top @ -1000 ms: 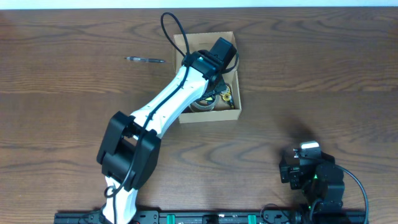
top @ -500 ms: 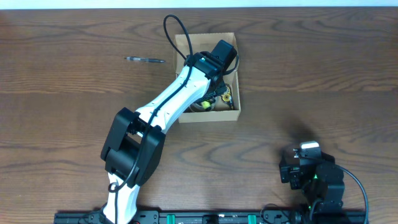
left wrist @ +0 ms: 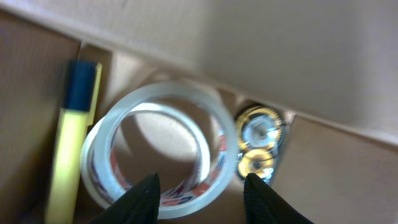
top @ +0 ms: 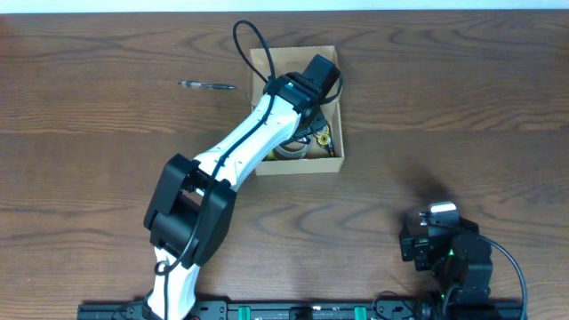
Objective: Pack container
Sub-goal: 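Carry the yellow highlighter into the box and release it, then move the left gripper to the clear pen and grasp it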
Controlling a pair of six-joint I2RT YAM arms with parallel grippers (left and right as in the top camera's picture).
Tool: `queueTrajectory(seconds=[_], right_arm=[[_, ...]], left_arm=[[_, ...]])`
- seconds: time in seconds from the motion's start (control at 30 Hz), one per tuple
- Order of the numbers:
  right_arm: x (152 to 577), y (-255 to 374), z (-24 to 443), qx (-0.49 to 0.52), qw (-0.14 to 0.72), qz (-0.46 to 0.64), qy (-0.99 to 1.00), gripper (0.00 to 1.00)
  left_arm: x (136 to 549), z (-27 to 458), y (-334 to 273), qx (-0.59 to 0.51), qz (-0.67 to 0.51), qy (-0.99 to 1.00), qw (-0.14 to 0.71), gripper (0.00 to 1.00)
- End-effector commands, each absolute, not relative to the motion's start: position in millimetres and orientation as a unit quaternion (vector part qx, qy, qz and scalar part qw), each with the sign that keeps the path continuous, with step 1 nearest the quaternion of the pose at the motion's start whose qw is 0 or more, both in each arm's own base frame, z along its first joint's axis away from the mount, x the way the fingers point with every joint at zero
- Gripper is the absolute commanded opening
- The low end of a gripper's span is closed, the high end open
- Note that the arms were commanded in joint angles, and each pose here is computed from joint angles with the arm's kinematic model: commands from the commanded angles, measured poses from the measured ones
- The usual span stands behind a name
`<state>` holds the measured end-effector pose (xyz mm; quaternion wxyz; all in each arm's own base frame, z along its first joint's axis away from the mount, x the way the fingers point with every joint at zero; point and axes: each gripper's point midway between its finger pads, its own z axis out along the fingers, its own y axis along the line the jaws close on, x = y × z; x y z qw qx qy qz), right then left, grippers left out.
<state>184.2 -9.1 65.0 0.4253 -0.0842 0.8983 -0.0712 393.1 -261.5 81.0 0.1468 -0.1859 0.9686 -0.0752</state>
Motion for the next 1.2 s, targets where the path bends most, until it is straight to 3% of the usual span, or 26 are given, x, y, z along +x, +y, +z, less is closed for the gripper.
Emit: queueTrajectory(seconds=[0.0,0.13,0.37,0.63,0.83,1.17], right_arm=[[184,-9,62,-0.080,0.424,-0.069,0.899,0.99],[184,-9,62,-0.080,0.424,-0.069,0.899,0.99],[184,-9,62,-0.080,0.424,-0.069,0.899,0.99],[184,-9,62,-0.080,0.424,-0.069,0.899,0.99],[184,-9,62,-0.080,0.424,-0.069,0.899,0.99],[184,-9,62,-0.080,0.424,-0.069,0.899,0.99]], left_arm=[[406,144,-256,-0.209,-0.110,0.946,0.221,0.49],[420,198,-225,-0.274,-0.116,0.905,0.303,0.59],[447,239,-132,-0.444,-0.114,0.813,0.359,0.61],[477,188,-49,-0.596,-0.124,0.742,0.282,0.61],[499,142,-38,-0.614,-0.120,0.746,0.229,0.62],[512,109,-34,-0.617,-0.074,0.762,0.183,0.63]])
